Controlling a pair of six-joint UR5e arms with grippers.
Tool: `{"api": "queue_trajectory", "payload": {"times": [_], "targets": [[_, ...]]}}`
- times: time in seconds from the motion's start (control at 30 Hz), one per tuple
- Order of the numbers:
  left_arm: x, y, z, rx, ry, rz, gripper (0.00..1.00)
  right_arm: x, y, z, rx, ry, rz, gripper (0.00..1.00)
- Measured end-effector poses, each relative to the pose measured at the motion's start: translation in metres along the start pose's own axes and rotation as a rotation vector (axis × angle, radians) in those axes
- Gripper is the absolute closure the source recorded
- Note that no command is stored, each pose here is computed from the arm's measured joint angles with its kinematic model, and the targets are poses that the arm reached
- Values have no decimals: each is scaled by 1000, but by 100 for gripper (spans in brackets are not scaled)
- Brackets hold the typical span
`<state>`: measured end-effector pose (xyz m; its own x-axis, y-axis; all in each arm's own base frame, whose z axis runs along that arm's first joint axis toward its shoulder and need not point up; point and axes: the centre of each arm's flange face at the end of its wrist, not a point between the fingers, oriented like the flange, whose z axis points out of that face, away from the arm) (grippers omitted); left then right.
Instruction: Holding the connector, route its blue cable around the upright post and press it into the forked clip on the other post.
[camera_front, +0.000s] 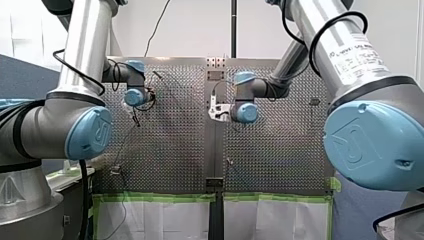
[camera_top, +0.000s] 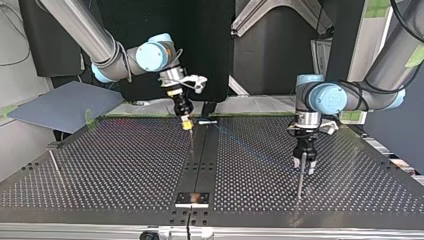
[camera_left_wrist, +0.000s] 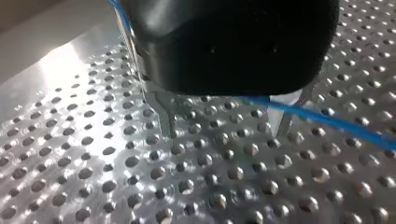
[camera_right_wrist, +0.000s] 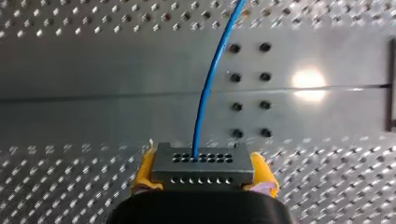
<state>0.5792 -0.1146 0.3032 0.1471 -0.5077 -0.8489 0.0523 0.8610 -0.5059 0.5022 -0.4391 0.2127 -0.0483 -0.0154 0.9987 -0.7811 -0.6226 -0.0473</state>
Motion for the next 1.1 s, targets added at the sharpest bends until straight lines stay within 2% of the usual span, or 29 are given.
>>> {"api": "queue_trajectory", "payload": {"times": [0.2,0.37,0.47,0.63,0.9,1.1], "targets": [[0,7,-4,-64,11,7,0,-32,10,-8,-53,-67,-44,100],[0,9,-4,-83,5,-21,0,-58,16,-14,-96,-131,-89,100],[0,10,-5,-85,5,-28,0,-67,19,-18,-118,-157,-110,100],[0,11,-5,-87,5,-29,0,-81,31,-27,-166,-180,-118,100],[1,9,-5,-85,8,-28,0,-108,63,-47,-280,-214,-122,100],[2,8,-6,-84,11,-25,0,-120,82,-60,-350,-270,-154,100]]}}
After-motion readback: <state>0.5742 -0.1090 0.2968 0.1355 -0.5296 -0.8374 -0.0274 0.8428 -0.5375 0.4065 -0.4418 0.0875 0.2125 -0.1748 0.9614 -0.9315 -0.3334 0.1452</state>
